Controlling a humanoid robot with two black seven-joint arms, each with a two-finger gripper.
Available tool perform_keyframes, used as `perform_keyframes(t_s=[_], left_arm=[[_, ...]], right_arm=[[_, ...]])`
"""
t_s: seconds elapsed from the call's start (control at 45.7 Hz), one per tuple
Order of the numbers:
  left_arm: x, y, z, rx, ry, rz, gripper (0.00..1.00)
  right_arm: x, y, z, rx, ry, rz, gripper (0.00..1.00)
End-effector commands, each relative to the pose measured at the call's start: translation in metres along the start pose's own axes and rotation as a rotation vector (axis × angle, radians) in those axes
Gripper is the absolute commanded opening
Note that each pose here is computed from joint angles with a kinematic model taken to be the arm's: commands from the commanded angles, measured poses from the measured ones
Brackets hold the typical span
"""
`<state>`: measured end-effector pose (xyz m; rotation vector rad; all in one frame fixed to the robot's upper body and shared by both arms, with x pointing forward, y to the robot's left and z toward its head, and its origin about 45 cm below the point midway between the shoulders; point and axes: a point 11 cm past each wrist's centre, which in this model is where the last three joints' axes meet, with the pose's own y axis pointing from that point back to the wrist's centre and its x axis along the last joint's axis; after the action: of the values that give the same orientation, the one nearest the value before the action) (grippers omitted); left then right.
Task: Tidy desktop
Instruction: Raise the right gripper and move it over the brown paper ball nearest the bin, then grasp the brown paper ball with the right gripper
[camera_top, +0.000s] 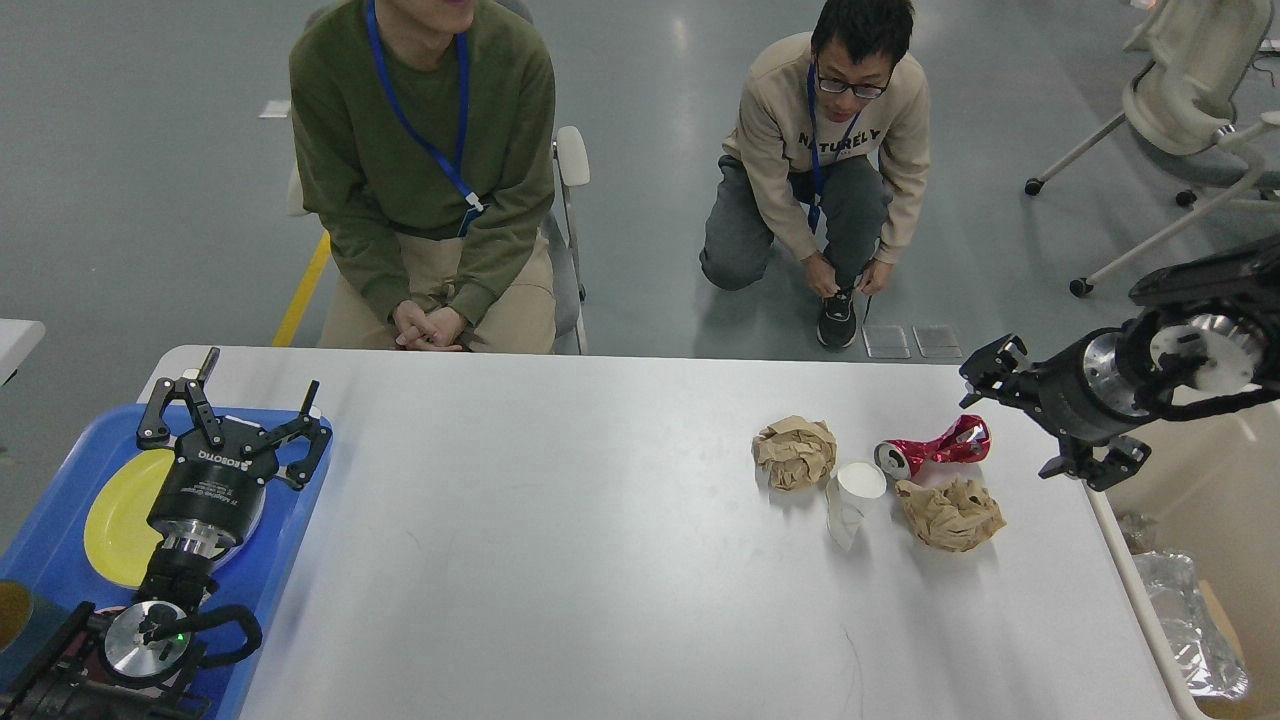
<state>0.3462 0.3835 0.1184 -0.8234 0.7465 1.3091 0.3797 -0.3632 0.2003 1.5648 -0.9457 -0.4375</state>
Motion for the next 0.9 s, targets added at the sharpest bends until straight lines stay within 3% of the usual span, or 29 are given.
perform_keyframes(t_s=[0.0,0.131,0.241,0.438,0.876], left_arm=[[0.0,0.0,0.0,-0.001,0.0,0.0,0.96],[0.0,0.0,0.0,-0.001,0.0,-0.001,0.96],[-0.001,-0.001,0.0,-0.001,0.0,-0.003,0.96],[0.0,0.0,0.0,0.0,0.0,-0.002,0.96],[0.0,-0.001,0.0,-0.001,0.0,-0.001,0.96]], right_arm=[[0.005,-0.04,0.011,0.054,-0.14,0.043,1.0],[0.017,-0.059,0.018,0.09,-0.213,0.084,1.0],[-0.002,-0.074,0.017,0.061,-0.169,0.057,1.0],[-0.011,-0.071,0.037,-0.105,-0.137,0.011,1.0],[-0.038,-0.089,0.031,-0.096,-0.146,-0.038,1.0]])
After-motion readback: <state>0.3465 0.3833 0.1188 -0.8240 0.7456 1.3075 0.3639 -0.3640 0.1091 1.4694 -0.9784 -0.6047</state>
